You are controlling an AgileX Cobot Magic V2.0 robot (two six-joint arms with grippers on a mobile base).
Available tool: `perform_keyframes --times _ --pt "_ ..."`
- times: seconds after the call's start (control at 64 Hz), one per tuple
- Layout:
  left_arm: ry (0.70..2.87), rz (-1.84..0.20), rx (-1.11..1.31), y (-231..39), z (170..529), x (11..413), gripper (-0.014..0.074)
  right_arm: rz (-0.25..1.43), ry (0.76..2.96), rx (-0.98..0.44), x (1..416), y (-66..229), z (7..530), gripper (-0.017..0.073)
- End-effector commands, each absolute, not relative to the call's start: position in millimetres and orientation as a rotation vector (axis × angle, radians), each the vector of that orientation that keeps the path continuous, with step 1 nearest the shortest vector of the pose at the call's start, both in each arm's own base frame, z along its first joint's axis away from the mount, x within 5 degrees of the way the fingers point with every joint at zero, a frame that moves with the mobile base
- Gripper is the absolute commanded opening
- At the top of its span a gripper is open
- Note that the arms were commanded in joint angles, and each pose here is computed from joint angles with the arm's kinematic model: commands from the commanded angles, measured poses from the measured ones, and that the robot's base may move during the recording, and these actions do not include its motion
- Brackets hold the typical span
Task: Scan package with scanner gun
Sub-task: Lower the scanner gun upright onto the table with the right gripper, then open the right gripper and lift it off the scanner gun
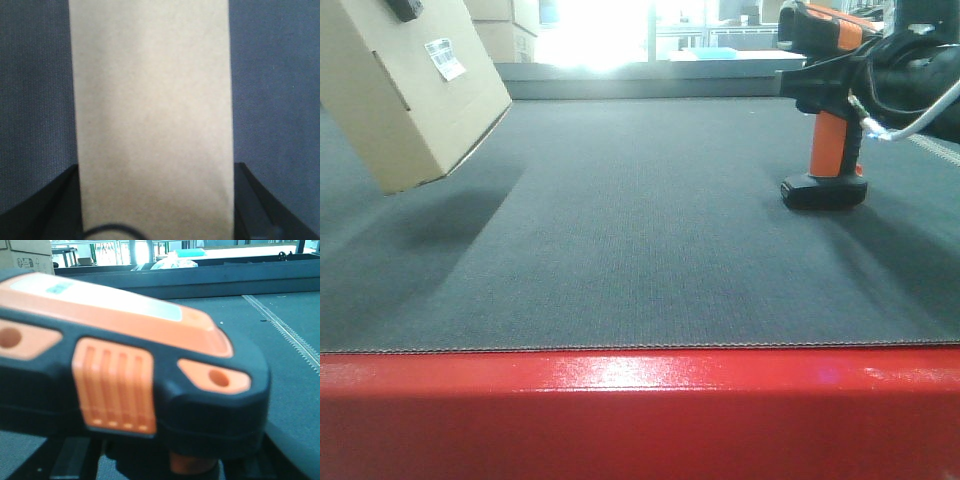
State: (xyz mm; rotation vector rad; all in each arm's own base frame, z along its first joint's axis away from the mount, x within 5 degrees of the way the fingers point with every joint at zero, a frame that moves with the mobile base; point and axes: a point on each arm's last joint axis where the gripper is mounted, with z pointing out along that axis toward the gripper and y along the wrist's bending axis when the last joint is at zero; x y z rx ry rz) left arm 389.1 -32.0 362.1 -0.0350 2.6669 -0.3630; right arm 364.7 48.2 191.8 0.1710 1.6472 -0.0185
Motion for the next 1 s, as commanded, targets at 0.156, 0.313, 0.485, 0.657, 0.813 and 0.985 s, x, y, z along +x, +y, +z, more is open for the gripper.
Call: perform_keyframes --times 0.156,0.313,0.485,0.657,0.813,0.985 --pt "2.626 -0.377 -0.045 -31 373 386 0.0214 -0.025 1.593 0.163 365 47 200 0.0419" --pt "2.626 -0.377 -0.045 -31 373 386 0.0214 -0.007 1.644 0.103 366 51 195 0.0472" --pt "2.626 -0.377 -0.045 -31 373 386 0.0214 -0.007 1.645 0.102 365 51 195 0.0524" --pt "2.626 -0.377 -0.045 -31 373 386 0.0214 0.002 1.697 0.102 365 52 191 0.0559" --pt "2.626 -0.377 -0.045 -31 373 386 0.0214 0.003 1.706 0.113 365 52 190 0.0560" --pt "2.626 -0.377 -0.045 -31 373 386 0.0214 0.008 1.732 0.115 365 52 187 0.0560"
